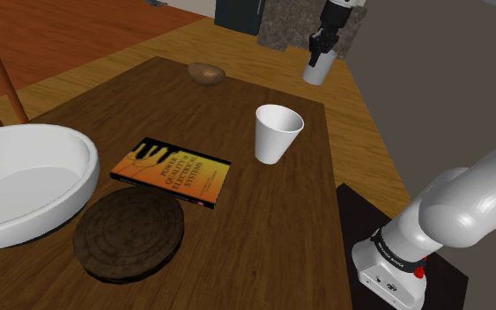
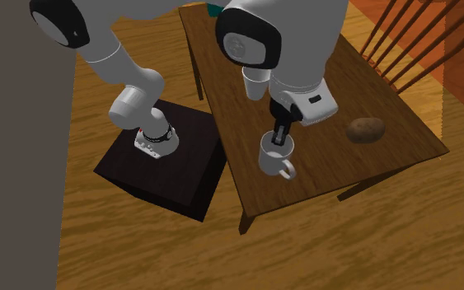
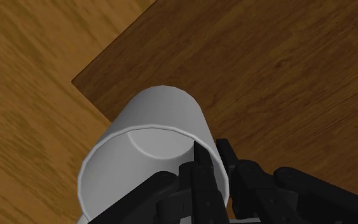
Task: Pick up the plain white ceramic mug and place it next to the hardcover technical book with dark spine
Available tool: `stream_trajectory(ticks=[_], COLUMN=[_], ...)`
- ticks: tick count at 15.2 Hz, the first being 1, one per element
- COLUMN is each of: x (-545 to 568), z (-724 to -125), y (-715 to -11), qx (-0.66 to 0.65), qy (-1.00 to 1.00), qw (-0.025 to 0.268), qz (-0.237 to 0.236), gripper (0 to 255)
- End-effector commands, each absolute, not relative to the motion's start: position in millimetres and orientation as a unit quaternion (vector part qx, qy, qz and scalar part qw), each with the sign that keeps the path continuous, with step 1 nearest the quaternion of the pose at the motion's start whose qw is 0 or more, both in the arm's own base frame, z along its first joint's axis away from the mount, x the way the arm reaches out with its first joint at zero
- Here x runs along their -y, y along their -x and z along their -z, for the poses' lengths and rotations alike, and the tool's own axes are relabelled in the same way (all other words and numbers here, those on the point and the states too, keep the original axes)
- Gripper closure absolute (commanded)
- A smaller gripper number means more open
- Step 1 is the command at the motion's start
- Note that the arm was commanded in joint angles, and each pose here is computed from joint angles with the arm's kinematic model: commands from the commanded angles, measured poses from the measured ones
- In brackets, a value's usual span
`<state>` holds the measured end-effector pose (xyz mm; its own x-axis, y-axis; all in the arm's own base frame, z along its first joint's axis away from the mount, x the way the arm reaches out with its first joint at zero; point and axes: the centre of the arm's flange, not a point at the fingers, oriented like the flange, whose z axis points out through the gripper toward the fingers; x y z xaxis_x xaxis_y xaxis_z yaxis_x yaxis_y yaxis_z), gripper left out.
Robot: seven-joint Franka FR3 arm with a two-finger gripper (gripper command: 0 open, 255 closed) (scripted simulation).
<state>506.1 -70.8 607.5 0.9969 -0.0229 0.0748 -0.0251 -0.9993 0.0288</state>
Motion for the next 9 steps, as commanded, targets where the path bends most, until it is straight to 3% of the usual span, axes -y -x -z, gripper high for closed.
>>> stream_trajectory(ticks=[1, 9], x=[71.7, 71.7], z=[-618.1, -660.4], y=[-506.3, -506.3], qx=[0.012, 0.012], qy=[-0.999, -0.999], qw=[0.015, 0.015], qz=[-0.037, -0.037], gripper=[255, 255])
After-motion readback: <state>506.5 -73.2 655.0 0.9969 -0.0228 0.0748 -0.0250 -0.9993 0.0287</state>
